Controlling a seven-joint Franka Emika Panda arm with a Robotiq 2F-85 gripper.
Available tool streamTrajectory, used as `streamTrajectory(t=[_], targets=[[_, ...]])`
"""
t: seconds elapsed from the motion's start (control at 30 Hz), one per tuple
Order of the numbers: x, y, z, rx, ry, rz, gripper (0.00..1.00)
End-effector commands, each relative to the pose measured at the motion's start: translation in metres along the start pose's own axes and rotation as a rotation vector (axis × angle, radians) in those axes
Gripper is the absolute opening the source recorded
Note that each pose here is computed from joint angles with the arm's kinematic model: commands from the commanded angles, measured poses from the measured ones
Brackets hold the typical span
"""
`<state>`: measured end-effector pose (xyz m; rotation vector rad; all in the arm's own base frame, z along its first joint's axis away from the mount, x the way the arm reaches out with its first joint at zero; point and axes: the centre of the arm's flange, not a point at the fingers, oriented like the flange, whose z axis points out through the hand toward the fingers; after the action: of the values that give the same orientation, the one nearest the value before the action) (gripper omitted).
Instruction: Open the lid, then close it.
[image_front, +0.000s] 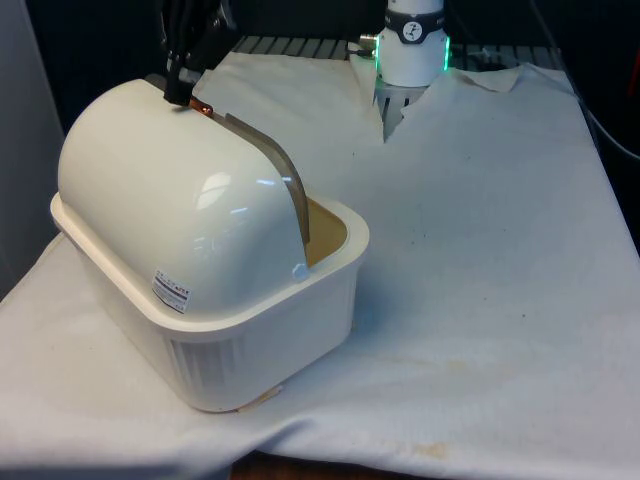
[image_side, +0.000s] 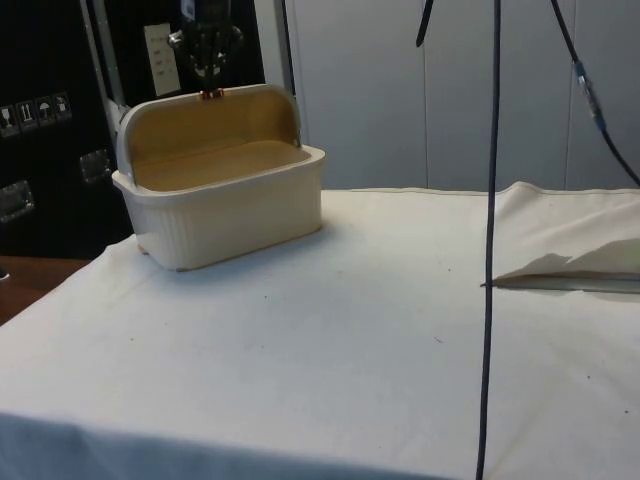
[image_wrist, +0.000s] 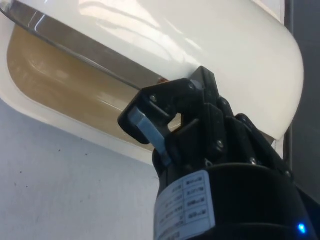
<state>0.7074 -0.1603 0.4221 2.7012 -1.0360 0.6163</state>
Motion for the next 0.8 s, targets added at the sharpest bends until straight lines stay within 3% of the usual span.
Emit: streamTrajectory(t=[0.0,0.2,0.5,0.53,0.57,0.77], targets=[[0.001,0.000,0.000,0.003,0.003,0.008,0.00],[0.001,-0.001,0.000,0.001,0.001,0.012,0.00],[-0.005,-0.006,-0.001,0.006,-0.053,0.023,0.00],[-0.003,-0.005,-0.002,0.000,-0.036,0.021,0.00],[-0.006,-0.007,-0.002,0.006,-0.056,0.022,0.00],[-0.014,-0.012,0.006,-0.001,-0.086,0.020,0.00]])
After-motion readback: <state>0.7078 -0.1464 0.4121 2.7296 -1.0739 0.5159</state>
